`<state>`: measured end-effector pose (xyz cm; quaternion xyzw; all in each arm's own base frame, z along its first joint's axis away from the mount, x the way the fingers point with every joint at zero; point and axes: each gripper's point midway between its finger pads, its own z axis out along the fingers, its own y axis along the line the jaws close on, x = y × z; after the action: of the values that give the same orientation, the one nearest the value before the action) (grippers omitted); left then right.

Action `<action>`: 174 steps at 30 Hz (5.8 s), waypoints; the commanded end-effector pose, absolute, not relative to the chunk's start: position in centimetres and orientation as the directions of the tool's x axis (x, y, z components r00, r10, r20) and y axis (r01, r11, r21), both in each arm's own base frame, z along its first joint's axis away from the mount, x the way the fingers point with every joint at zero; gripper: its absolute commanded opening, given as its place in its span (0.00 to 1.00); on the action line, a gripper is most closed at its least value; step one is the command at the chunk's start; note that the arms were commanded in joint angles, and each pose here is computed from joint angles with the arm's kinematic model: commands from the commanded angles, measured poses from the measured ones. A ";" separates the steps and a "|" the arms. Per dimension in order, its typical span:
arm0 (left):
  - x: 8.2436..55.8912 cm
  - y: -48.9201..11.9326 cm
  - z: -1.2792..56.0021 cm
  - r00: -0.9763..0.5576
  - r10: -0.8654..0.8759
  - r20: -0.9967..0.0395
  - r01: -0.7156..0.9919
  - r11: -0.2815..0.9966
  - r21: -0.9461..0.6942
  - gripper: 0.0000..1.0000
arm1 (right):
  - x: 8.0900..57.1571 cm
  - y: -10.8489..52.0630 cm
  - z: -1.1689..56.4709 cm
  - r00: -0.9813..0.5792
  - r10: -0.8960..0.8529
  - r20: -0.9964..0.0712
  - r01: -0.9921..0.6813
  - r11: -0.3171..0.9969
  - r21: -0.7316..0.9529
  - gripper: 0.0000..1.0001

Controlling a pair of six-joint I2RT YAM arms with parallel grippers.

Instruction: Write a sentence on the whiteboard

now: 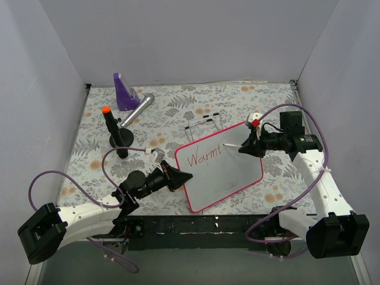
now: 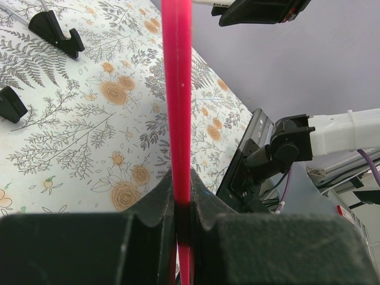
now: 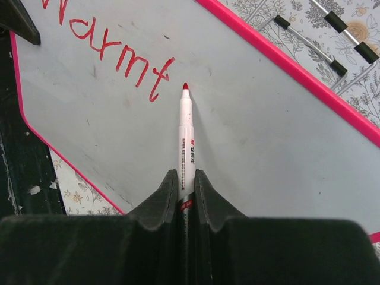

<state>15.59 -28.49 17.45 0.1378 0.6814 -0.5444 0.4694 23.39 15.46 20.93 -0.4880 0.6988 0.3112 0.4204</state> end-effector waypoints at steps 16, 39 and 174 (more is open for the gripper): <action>15.2 -28.8 19.8 -0.467 -0.353 -0.811 0.755 0.318 -0.574 0.00 | 25.0 16.3 23.0 -0.152 -0.361 -0.920 -0.946 0.321 0.030 0.01; 15.3 -28.5 19.8 -0.462 -0.363 -0.809 0.752 0.322 -0.575 0.00 | 21.5 14.9 17.6 -0.220 -0.469 -0.855 -0.952 0.296 0.082 0.01; 15.3 -28.0 19.3 -0.464 -0.372 -0.804 0.740 0.337 -0.583 0.00 | 24.6 11.4 22.0 -0.164 -0.380 -0.910 -0.908 0.418 -0.011 0.01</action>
<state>15.23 -27.89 17.11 0.1354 0.6797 -0.5448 0.4721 24.13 10.56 20.77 -0.4544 0.7256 0.2656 0.4432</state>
